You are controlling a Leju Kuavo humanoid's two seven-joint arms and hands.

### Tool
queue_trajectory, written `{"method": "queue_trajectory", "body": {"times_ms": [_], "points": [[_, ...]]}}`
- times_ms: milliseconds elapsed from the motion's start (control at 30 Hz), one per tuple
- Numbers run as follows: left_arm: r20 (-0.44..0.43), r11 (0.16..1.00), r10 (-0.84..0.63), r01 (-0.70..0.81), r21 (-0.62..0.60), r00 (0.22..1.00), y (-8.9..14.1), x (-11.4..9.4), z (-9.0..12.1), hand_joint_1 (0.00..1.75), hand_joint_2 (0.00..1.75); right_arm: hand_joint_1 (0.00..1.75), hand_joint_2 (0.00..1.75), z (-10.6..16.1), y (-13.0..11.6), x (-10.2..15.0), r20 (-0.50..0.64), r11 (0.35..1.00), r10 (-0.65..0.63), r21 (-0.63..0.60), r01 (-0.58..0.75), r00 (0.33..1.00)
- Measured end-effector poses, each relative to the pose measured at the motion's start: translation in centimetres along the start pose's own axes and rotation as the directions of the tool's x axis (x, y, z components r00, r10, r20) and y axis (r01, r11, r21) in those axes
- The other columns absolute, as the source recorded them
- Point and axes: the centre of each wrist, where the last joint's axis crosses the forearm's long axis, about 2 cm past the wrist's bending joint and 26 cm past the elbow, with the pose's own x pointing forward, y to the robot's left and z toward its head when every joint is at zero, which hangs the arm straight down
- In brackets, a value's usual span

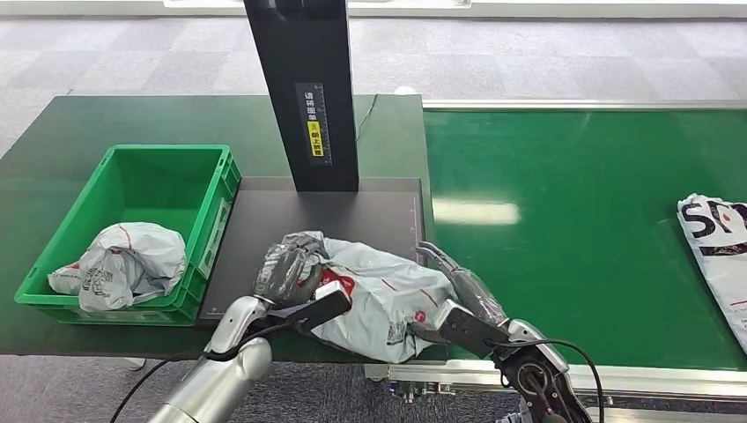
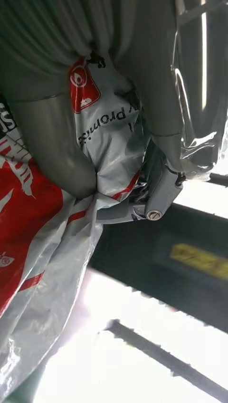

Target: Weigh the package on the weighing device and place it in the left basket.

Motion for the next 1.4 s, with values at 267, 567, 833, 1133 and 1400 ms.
{"method": "queue_trajectory", "body": {"times_ms": [267,567,833,1133,1400], "points": [[0.056,0.932,0.026,-0.045,0.359,0.998,2.5,0.7,2.4,1.75,1.75,0.0,1.75,0.4,-0.2,-0.1,0.013,1.0,-0.016,0.001,0.016,1.0],[0.058,0.848,-0.101,0.056,0.527,0.993,4.8,0.9,2.8,1.75,1.75,0.0,1.75,0.8,-0.2,-0.3,0.014,1.0,-0.019,0.0,0.019,1.0],[-0.049,0.774,-0.231,0.214,0.596,0.972,9.2,-0.7,0.2,1.75,1.75,0.0,1.75,1.1,-0.2,-0.5,0.015,1.0,-0.011,-0.002,0.011,1.0],[-0.181,0.677,-0.289,0.334,0.655,0.94,15.3,-3.8,-2.9,1.75,1.75,0.0,1.75,1.3,-0.3,-0.7,0.016,1.0,-0.004,0.004,0.004,1.0],[-0.345,0.642,-0.233,0.41,0.648,0.909,18.6,-6.9,-3.7,1.75,1.75,0.0,1.75,1.6,-0.5,-0.9,0.013,1.0,0.009,0.015,-0.009,1.0]]}}
